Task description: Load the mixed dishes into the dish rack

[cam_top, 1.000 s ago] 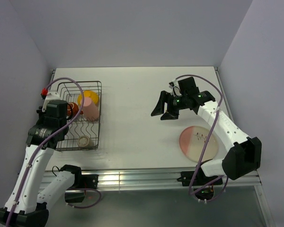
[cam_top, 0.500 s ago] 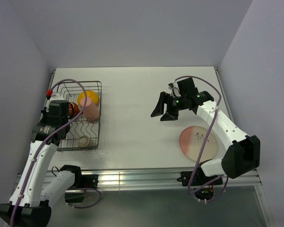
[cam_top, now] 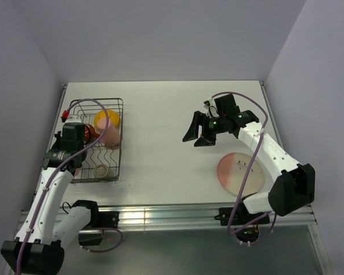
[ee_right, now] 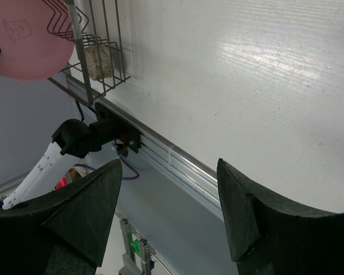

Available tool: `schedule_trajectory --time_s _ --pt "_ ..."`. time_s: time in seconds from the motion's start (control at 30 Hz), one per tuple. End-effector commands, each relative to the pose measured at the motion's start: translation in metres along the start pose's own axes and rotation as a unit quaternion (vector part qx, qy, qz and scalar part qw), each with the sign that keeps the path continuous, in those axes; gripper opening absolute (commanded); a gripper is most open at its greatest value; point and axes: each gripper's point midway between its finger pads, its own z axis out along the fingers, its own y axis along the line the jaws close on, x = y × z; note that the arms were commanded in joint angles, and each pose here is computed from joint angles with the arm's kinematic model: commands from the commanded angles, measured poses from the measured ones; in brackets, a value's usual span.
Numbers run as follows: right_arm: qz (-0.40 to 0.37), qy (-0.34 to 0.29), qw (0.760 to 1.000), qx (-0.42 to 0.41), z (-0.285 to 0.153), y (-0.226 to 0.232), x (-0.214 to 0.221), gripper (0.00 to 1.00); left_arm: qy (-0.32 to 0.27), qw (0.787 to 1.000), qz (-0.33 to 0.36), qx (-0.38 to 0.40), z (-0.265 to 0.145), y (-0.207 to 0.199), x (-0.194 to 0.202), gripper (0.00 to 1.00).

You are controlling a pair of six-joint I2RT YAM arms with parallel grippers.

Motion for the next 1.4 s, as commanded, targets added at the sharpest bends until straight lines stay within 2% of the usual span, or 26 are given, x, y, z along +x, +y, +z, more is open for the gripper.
schedule_trajectory --time_s 0.0,0.2,0.33,0.4,0.43,0.6,0.63,0.67,0.73,1.2,1.37 --pt "-0.013 -0.010 1.000 -0.009 -0.001 0.004 -0.006 0.74 -0.008 1.000 -0.014 0.000 0.006 -0.003 -0.004 0.00" --pt "-0.014 -0.011 1.000 -0.010 -0.003 0.006 -0.007 0.74 0.001 1.000 -0.011 0.001 0.014 -0.010 -0.001 0.08" --pt "-0.016 -0.011 1.000 -0.013 -0.004 0.008 -0.006 0.74 0.007 0.999 -0.032 0.001 0.017 -0.015 -0.001 0.21" --pt "-0.016 -0.010 1.000 -0.012 -0.004 0.007 -0.006 0.74 0.010 0.999 -0.035 -0.002 0.018 -0.015 -0.001 0.24" --pt "-0.017 -0.011 1.000 -0.013 -0.004 0.008 -0.006 0.74 0.011 0.999 -0.041 -0.006 0.018 -0.015 0.000 0.34" --pt "-0.020 -0.013 1.000 -0.011 -0.005 0.007 -0.006 0.74 0.016 0.998 -0.056 -0.017 0.016 -0.010 -0.002 0.56" --pt "-0.020 -0.013 1.000 -0.011 -0.005 0.007 -0.006 0.74 0.018 0.998 -0.057 -0.019 0.015 -0.009 -0.002 0.67" --pt "-0.019 -0.012 1.000 -0.011 -0.004 0.007 -0.006 0.74 0.020 0.998 -0.058 -0.020 0.015 -0.009 -0.002 0.82" --pt "-0.019 -0.012 1.000 -0.013 -0.004 0.008 -0.007 0.74 0.020 0.997 -0.065 -0.032 0.013 -0.004 -0.005 0.99" --pt "-0.021 -0.019 1.000 -0.009 -0.006 0.010 -0.013 0.74 -0.030 0.982 -0.157 -0.098 -0.023 0.049 -0.047 0.99" --pt "-0.024 -0.035 0.999 0.008 -0.014 0.012 -0.019 0.74 -0.066 0.972 -0.204 -0.096 -0.050 0.074 -0.091 0.99"
